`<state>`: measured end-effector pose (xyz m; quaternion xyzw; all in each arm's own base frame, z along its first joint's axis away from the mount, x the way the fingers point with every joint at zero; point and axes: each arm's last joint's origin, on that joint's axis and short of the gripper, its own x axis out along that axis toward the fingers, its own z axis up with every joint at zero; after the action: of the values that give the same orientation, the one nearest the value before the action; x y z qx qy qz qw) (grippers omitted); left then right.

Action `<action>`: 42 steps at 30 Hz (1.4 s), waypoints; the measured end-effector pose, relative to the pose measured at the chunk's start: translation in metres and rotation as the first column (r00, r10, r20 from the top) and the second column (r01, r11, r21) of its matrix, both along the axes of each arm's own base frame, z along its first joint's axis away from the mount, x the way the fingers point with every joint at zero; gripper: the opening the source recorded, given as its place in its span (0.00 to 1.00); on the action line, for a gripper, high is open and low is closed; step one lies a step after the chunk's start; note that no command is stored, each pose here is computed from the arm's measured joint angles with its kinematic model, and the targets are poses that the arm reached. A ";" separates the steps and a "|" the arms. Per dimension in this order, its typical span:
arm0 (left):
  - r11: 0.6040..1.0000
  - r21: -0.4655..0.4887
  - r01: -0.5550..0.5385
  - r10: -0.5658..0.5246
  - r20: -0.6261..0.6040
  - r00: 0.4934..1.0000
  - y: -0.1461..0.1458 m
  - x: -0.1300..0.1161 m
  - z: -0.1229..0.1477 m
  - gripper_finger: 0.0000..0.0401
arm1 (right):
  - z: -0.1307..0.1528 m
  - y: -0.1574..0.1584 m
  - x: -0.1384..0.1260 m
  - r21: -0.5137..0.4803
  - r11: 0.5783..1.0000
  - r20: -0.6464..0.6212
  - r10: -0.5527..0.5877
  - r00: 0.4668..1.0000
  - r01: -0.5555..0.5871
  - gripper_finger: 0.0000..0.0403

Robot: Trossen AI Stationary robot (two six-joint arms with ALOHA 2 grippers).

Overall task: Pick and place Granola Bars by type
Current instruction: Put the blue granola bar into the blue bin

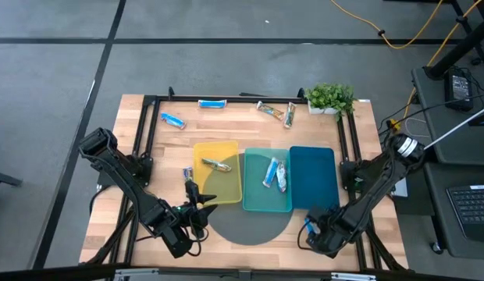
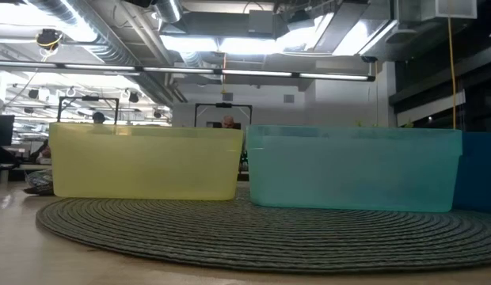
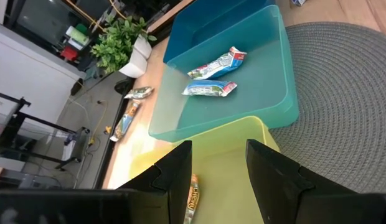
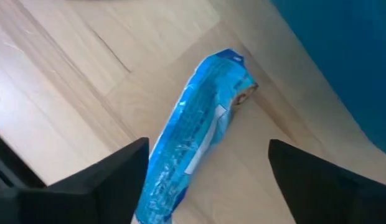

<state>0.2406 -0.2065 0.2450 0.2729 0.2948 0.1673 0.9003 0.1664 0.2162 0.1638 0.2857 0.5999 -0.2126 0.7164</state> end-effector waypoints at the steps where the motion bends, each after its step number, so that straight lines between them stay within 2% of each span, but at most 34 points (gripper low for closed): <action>1: 1.000 0.006 0.003 -0.003 -0.003 1.000 0.000 0.000 0.000 0.36 | -0.002 0.000 0.000 -0.003 1.000 -0.003 -0.003 1.000 0.003 0.84; 7: 1.000 0.022 0.012 -0.012 -0.014 1.000 0.000 0.000 0.000 0.36 | -0.017 0.005 0.004 -0.029 0.999 -0.028 -0.030 0.999 0.030 0.86; 16: 0.999 0.044 0.013 -0.012 -0.012 1.000 0.000 0.000 0.000 0.36 | -0.025 0.007 0.005 -0.026 0.999 -0.049 -0.026 0.998 0.025 0.78; 20: 0.999 0.048 0.010 -0.009 -0.008 1.000 0.000 0.000 0.000 0.36 | -0.025 0.007 0.005 -0.027 0.999 -0.049 -0.026 0.998 0.025 0.66; 28: 0.999 0.048 0.010 -0.009 -0.009 1.000 0.000 0.000 0.000 0.36 | -0.025 0.008 0.005 -0.016 1.000 -0.068 0.004 0.998 -0.005 0.32; 32: 0.999 0.048 0.010 -0.009 -0.009 1.000 0.000 0.000 0.000 0.36 | -0.024 0.008 0.005 -0.019 0.999 -0.067 0.027 0.997 -0.028 0.18; 37: 0.999 0.048 0.010 -0.009 -0.009 1.000 0.000 0.000 0.000 0.36 | -0.018 0.009 0.005 0.010 0.998 -0.073 0.058 0.996 -0.058 0.10; 42: 0.999 0.048 0.010 -0.009 -0.009 1.000 0.001 0.000 0.000 0.36 | 0.010 0.019 0.012 0.077 0.990 -0.012 0.115 0.993 -0.114 0.09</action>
<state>0.2406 -0.2060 0.2454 0.2966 0.2933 0.1689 0.8930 0.1785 0.2355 0.1739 0.2763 0.6289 -0.1503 0.7110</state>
